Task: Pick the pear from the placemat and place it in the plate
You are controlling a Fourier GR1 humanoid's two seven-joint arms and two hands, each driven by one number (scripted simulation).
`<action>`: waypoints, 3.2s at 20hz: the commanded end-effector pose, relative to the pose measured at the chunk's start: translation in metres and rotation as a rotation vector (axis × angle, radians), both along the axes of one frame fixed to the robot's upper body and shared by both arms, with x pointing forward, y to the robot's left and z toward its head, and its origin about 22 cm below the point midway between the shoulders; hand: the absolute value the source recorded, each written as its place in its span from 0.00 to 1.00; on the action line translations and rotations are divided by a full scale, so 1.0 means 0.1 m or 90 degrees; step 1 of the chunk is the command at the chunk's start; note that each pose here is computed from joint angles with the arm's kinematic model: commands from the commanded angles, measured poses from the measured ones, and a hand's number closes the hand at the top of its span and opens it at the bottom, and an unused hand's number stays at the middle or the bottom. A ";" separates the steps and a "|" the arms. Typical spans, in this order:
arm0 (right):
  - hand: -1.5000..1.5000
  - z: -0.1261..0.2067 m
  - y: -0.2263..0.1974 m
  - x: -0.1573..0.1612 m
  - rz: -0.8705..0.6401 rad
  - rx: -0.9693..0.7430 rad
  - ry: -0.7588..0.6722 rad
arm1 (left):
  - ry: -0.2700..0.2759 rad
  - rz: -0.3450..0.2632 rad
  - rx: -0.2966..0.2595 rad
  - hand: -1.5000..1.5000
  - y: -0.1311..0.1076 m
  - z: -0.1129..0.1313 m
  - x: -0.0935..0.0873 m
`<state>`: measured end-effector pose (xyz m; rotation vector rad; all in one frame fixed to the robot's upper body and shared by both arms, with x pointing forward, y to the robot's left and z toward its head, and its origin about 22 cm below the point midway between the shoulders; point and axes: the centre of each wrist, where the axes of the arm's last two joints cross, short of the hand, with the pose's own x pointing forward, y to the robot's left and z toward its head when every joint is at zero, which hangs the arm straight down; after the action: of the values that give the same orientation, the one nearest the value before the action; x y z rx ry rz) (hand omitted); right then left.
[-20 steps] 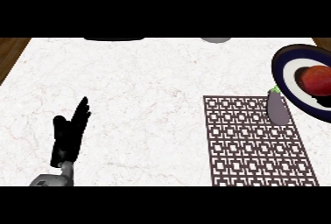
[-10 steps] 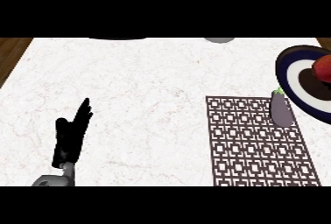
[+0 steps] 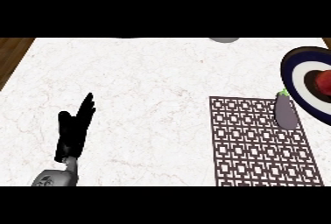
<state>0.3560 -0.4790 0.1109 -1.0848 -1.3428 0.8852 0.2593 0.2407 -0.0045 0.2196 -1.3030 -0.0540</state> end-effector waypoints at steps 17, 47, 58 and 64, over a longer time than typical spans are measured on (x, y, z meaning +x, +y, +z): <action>0.00 0.05 -0.47 -0.27 0.206 0.460 -0.147 | -0.007 0.003 0.007 0.50 0.12 0.13 -0.02; 0.00 -0.28 -0.69 -0.68 0.173 0.440 -0.125 | -0.005 -0.010 -0.005 0.50 0.01 -0.01 0.02; 0.00 -0.20 -0.82 -0.81 0.131 0.419 -0.145 | -0.011 -0.011 0.001 0.50 0.04 -0.09 0.05; 0.00 -0.13 -0.94 -0.93 0.088 0.406 -0.170 | -0.010 -0.015 -0.005 0.50 -0.11 -0.06 0.04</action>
<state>0.2721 -0.5657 0.0955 -0.6522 -1.7292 0.3715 0.2640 0.2364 -0.0114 0.2023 -1.3202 -0.0626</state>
